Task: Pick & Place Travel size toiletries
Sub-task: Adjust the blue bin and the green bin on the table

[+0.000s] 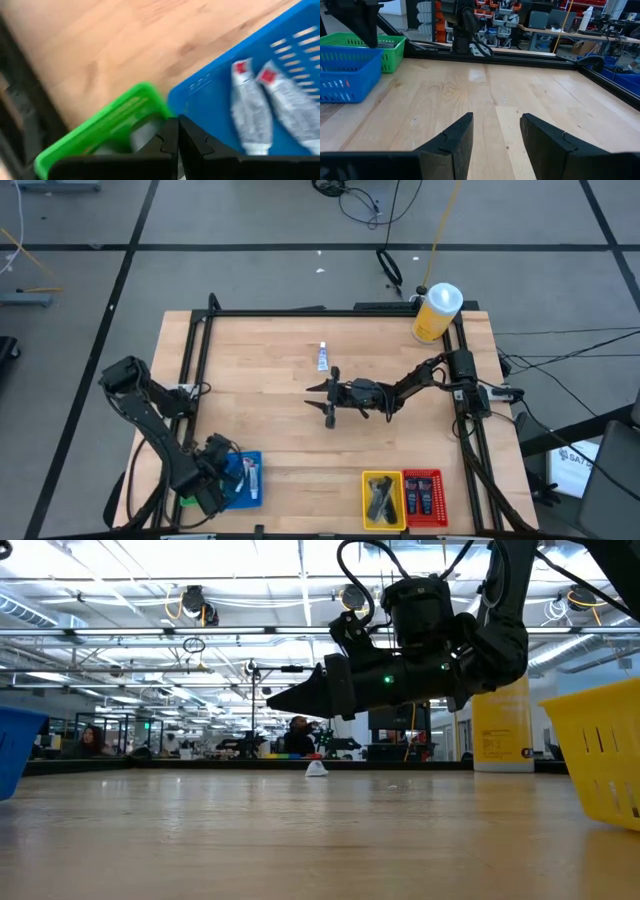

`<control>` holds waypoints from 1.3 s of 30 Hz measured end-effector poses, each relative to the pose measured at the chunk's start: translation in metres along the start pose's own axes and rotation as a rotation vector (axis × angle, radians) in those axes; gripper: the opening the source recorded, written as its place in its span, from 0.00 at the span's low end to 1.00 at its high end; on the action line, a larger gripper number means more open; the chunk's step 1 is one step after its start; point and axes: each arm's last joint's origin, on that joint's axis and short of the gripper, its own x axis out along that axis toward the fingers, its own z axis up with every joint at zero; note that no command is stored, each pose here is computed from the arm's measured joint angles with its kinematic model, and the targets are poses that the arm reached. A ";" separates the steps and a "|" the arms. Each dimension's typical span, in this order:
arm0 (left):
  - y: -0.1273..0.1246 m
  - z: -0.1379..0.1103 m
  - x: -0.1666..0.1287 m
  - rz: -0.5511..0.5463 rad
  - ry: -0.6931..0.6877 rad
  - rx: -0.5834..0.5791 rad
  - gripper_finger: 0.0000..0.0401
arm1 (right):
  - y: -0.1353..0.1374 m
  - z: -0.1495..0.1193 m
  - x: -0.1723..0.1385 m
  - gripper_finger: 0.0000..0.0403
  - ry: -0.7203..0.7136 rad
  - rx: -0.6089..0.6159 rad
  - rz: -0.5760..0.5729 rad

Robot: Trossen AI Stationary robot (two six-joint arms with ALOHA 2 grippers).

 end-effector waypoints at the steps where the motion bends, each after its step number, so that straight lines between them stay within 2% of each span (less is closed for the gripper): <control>1: -0.001 0.000 0.000 -0.017 -0.010 0.007 0.01 | 0.000 0.000 0.000 0.39 0.000 0.000 0.000; 5: -0.007 0.000 0.000 -0.094 -0.051 0.036 0.01 | 0.000 0.000 0.000 0.39 0.000 0.000 0.000; 11: -0.007 0.001 -0.003 -0.094 -0.069 0.031 0.01 | 0.000 0.000 0.000 0.39 0.000 0.000 0.000; 14: -0.004 0.003 -0.009 -0.039 -0.056 -0.005 0.01 | 0.000 0.000 0.000 0.39 0.000 -0.001 0.000; 18: 0.005 0.001 -0.007 0.098 0.067 -0.038 0.01 | 0.000 0.000 0.000 0.38 0.000 -0.001 0.000; 21: 0.006 -0.001 0.000 0.111 0.099 -0.041 0.01 | 0.000 0.000 0.000 0.38 0.000 -0.001 0.000; 27: 0.004 -0.001 0.016 0.017 0.018 -0.026 0.01 | 0.000 0.000 0.000 0.39 0.000 -0.002 0.000; 34: -0.003 -0.001 0.017 -0.089 -0.053 -0.019 0.01 | 0.000 0.000 0.000 0.38 0.003 -0.004 0.000; 39: -0.003 0.003 0.016 -0.069 -0.054 -0.032 0.00 | -0.001 -0.001 0.000 0.38 0.009 -0.011 -0.004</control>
